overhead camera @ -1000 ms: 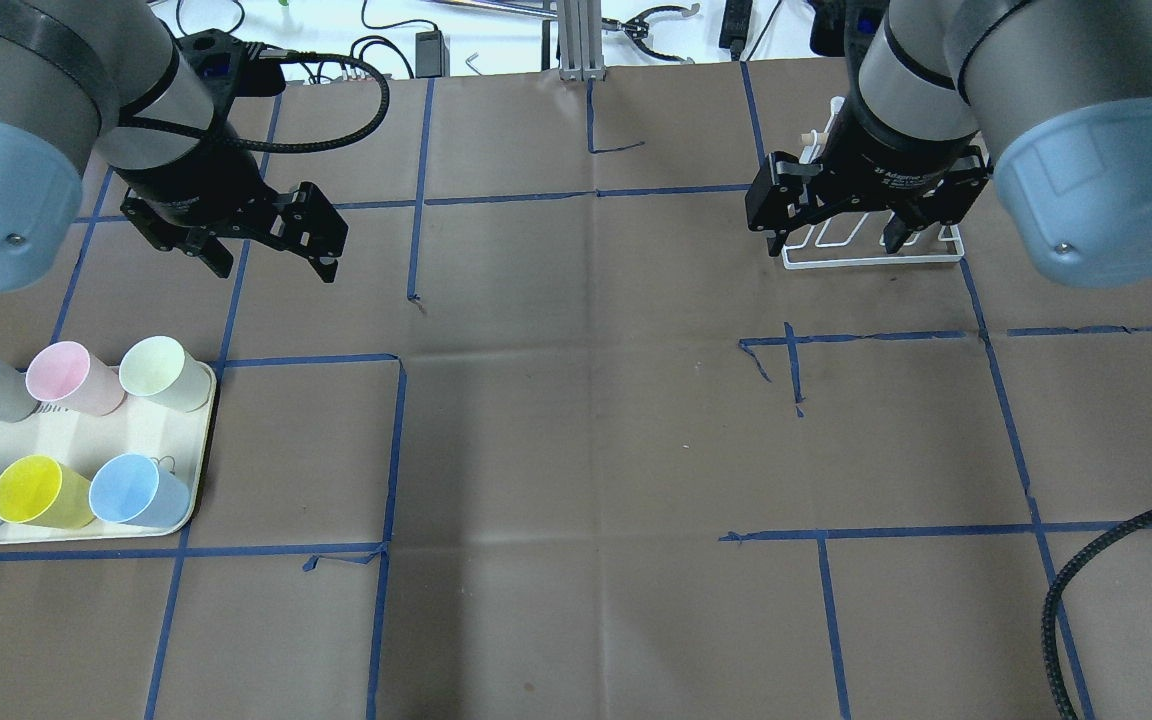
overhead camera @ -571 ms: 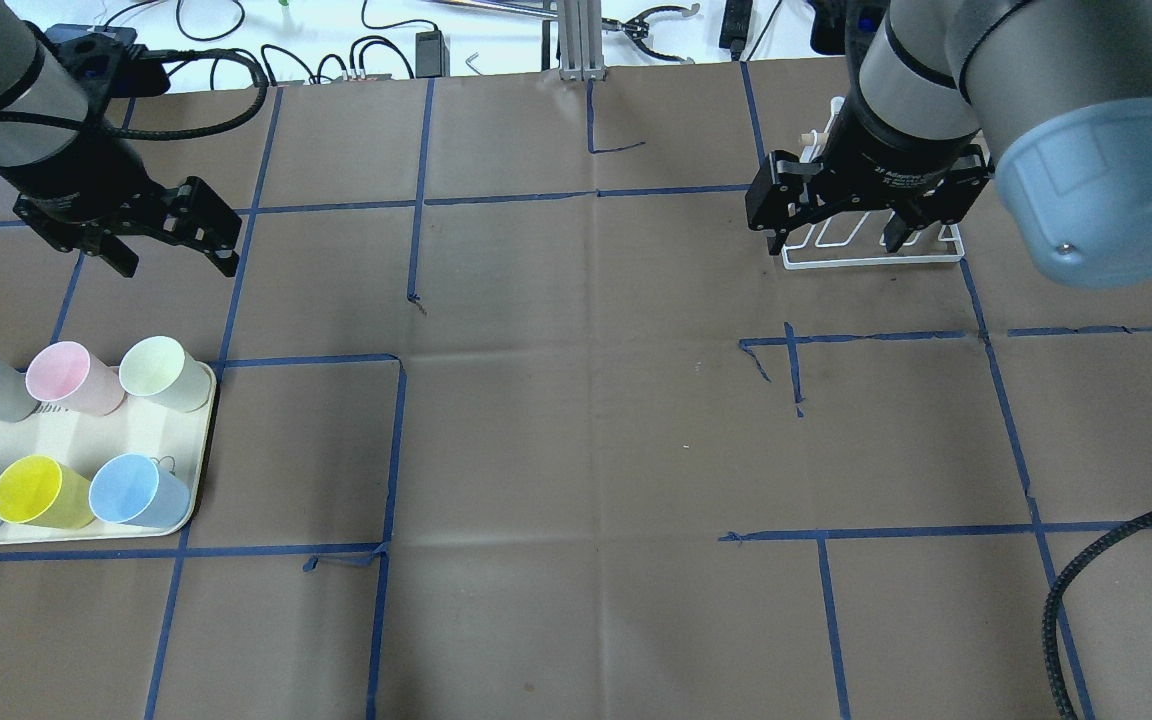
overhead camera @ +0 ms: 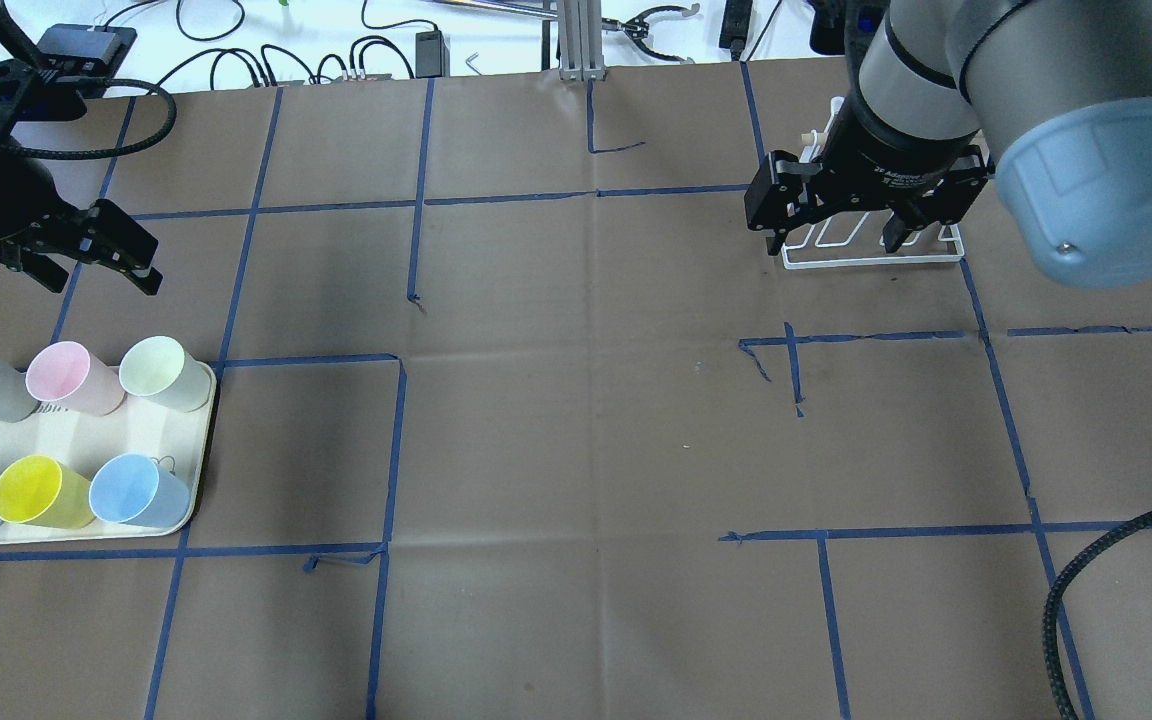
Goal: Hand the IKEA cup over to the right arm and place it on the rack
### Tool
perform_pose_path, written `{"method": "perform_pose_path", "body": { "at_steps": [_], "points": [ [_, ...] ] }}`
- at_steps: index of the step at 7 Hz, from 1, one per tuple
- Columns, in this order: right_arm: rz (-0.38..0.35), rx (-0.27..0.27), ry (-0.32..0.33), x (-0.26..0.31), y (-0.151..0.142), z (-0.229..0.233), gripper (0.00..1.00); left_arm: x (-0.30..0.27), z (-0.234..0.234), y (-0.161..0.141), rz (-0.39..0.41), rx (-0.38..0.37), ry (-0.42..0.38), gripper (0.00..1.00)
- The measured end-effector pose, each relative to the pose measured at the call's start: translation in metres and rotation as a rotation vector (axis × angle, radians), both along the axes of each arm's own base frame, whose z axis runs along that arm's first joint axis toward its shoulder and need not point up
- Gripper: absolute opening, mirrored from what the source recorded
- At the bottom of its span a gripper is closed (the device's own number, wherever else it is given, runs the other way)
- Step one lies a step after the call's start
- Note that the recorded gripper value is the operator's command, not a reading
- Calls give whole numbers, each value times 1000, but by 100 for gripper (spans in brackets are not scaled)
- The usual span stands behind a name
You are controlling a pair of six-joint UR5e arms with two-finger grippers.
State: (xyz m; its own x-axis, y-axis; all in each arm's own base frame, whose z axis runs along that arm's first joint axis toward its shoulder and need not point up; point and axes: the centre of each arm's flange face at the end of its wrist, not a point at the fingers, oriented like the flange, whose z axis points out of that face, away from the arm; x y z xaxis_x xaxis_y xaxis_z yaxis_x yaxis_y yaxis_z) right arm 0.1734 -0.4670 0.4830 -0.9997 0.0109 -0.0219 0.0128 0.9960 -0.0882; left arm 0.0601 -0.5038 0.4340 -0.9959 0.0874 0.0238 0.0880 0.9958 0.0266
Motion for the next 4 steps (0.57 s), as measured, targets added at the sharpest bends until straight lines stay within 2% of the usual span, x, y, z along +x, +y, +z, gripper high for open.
{"method": "perform_pose_path", "body": {
  "at_steps": [4],
  "points": [
    [-17, -7, -12, 1, 0, -2, 100, 33, -57, 2, 56, -35, -11, 100]
  ]
}}
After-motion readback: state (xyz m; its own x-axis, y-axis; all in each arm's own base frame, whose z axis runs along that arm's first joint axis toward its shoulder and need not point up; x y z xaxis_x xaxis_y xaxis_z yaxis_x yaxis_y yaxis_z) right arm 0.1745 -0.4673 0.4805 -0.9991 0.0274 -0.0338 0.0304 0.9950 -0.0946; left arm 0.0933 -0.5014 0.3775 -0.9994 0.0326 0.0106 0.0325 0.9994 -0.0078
